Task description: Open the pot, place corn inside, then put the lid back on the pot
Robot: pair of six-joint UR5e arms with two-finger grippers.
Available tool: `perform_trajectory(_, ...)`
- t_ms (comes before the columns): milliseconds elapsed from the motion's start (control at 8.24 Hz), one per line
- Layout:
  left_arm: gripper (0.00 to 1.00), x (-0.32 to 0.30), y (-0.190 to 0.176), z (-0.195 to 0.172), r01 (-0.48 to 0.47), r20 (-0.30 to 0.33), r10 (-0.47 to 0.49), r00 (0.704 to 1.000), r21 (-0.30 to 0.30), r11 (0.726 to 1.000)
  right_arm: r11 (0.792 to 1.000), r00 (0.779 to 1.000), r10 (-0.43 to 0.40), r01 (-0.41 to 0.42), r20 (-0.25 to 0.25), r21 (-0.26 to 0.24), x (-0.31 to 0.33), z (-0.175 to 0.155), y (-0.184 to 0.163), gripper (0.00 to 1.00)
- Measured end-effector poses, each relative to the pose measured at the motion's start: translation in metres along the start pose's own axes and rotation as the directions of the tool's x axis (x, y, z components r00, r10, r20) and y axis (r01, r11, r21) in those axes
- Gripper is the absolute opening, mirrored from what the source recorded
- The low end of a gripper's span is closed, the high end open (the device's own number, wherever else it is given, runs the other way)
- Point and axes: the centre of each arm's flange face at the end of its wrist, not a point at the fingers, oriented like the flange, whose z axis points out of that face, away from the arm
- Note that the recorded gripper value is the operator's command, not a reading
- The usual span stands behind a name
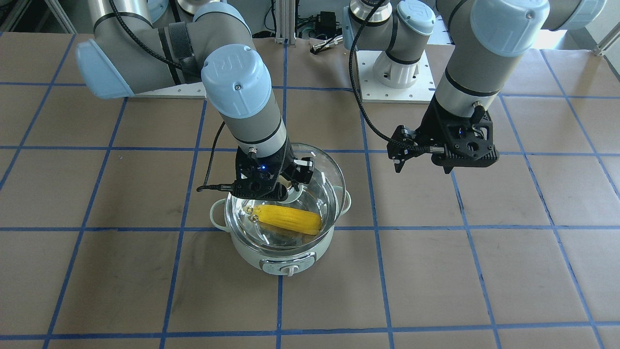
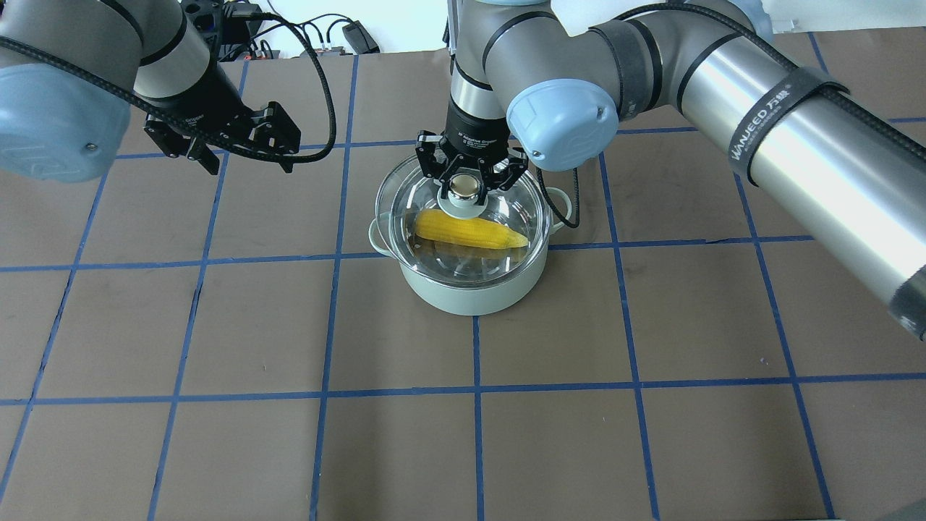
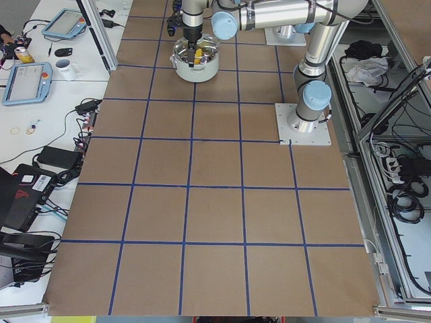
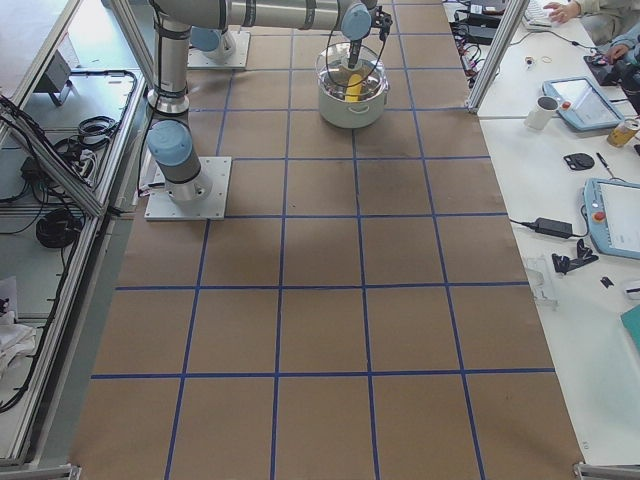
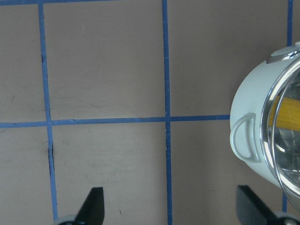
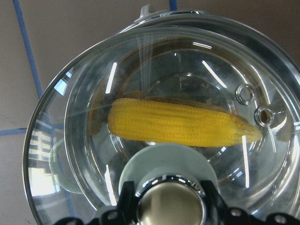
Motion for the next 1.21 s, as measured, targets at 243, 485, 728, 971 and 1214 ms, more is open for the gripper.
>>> perform_trajectory(243, 1.0, 0.0, 0.012, -0.016, 0.005, 0.0, -0.005, 1.0, 0.002, 1.0, 1.0, 1.0, -0.011, 0.011, -0.002, -0.001, 0.001, 0.001, -0.001, 0.0)
perform_trajectory(485, 1.0, 0.001, 0.016, -0.023, 0.006, -0.002, -0.006, 1.0, 0.011, 1.0, 1.0, 1.0, -0.019, 0.019, -0.003, -0.001, 0.004, 0.002, -0.003, 0.0)
perform_trajectory(728, 1.0, 0.001, 0.017, -0.024, 0.005, -0.003, -0.005, 1.0, 0.015, 1.0, 1.0, 1.0, -0.018, 0.018, -0.006, -0.008, 0.006, 0.005, -0.002, 0.0)
perform_trajectory(971, 1.0, 0.001, 0.017, -0.024, 0.005, -0.004, -0.005, 1.0, 0.017, 1.0, 1.0, 1.0, -0.016, 0.016, -0.009, -0.015, 0.007, 0.009, -0.001, 0.0)
perform_trajectory(1214, 1.0, 0.001, 0.016, -0.022, 0.005, -0.004, -0.005, 1.0, 0.015, 1.0, 1.0, 1.0, -0.017, 0.017, -0.02, -0.012, 0.009, 0.01, -0.002, 0.0)
